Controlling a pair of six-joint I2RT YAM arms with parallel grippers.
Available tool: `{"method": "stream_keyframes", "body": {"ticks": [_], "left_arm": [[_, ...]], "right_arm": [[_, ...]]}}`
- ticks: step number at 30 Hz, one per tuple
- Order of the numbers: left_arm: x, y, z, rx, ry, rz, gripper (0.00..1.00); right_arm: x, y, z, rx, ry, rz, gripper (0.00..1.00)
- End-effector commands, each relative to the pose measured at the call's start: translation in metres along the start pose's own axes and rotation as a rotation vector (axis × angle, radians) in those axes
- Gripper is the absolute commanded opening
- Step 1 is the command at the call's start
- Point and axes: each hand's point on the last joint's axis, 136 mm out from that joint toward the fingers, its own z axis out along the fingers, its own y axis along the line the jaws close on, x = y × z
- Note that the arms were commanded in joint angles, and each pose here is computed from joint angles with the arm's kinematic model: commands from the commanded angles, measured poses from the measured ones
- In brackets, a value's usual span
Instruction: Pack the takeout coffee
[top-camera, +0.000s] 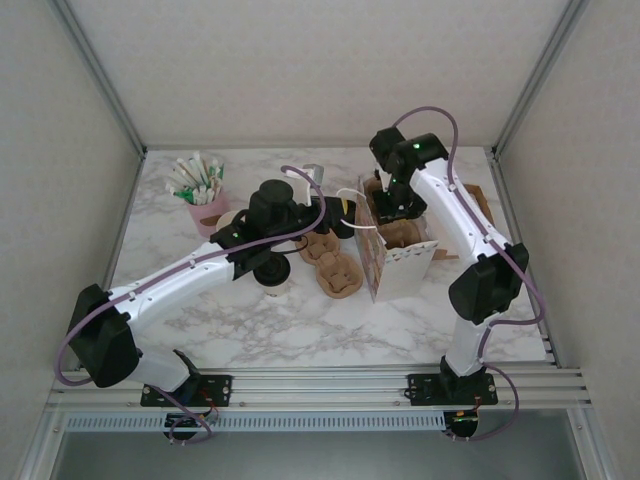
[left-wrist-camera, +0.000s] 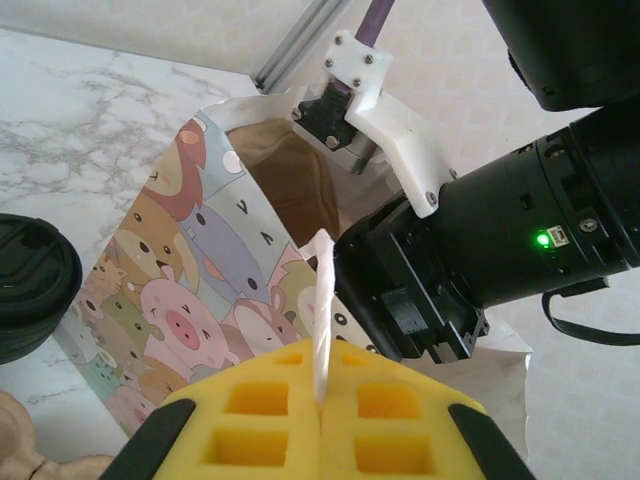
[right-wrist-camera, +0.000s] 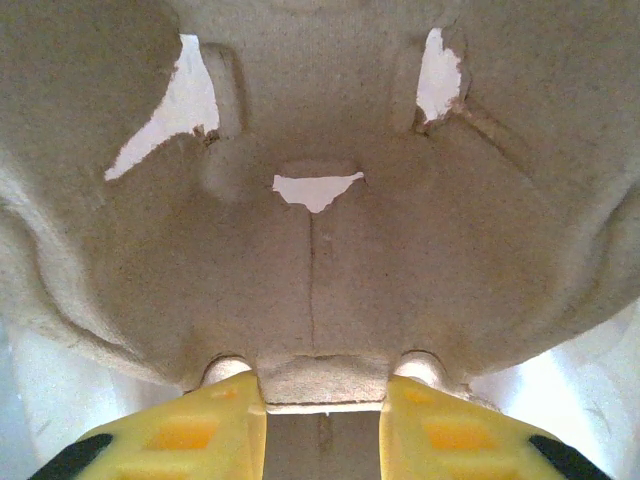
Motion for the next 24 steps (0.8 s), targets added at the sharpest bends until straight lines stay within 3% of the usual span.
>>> {"method": "stream_keyframes", "body": {"ticks": [1,24], "left_arm": [[-0.006,-0.004,-0.008,0.0,-0.036,0.008,0.05],[-0.006,0.003,-0.009,-0.035,-0.047,0.015,0.05]], "right_arm": [[0.005,-0.007,0.005,0.059,0.023,0.023,0.31],[0.016,-0.001,0.048,0.053,0.083,0.035,0.31]]}}
